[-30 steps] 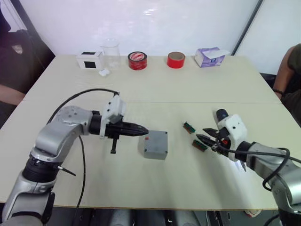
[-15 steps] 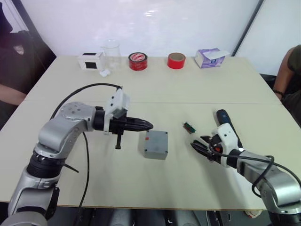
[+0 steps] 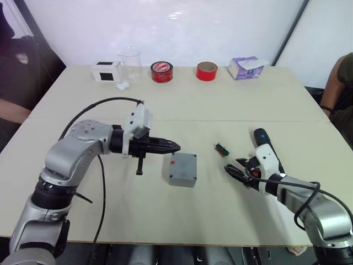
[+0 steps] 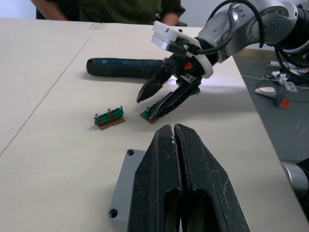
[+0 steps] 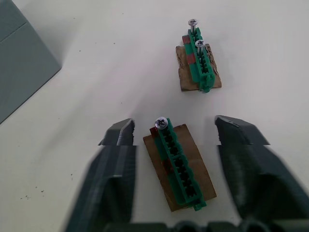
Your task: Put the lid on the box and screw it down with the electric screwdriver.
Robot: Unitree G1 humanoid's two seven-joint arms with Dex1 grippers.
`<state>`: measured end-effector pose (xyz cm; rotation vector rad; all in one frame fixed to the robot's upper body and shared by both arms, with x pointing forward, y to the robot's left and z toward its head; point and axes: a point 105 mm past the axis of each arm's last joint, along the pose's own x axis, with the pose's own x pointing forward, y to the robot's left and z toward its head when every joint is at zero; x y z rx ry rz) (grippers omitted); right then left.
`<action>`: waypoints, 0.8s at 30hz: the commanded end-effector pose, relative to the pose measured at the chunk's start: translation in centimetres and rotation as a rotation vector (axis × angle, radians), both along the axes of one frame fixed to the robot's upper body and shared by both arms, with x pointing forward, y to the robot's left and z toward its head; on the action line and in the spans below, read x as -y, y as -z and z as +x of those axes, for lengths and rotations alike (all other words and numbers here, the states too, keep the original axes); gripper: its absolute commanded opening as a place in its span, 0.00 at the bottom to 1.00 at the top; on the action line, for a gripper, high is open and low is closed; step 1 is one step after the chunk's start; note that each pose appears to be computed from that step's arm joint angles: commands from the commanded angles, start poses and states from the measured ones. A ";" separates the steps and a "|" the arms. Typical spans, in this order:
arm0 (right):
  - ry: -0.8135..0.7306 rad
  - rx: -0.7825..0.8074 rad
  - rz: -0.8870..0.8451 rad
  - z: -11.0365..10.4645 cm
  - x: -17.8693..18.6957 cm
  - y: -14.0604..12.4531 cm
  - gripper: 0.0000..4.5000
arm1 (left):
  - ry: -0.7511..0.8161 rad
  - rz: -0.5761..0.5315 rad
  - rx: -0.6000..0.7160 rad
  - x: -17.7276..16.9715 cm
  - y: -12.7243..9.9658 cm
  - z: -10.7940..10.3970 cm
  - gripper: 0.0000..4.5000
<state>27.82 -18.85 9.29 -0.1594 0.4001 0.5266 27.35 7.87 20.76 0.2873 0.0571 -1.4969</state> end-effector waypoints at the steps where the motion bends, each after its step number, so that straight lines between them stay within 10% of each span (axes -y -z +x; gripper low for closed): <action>1: -0.012 0.047 0.011 0.1 -0.2 -1.2 0.19 | 0.025 -0.007 0.027 0.4 -0.6 -0.6 0.00; 3: -0.013 0.048 0.011 0.1 -0.3 -1.2 0.01 | 0.024 -0.006 0.021 0.3 -0.5 -0.6 0.00; 19: -0.014 0.032 -0.003 0.2 -0.2 -1.5 0.01 | 0.008 0.014 0.004 0.1 0.5 -0.5 0.00; 24: -0.006 0.018 -0.021 0.1 0.1 -1.0 0.37 | 0.005 0.017 0.008 0.0 0.6 -0.5 0.00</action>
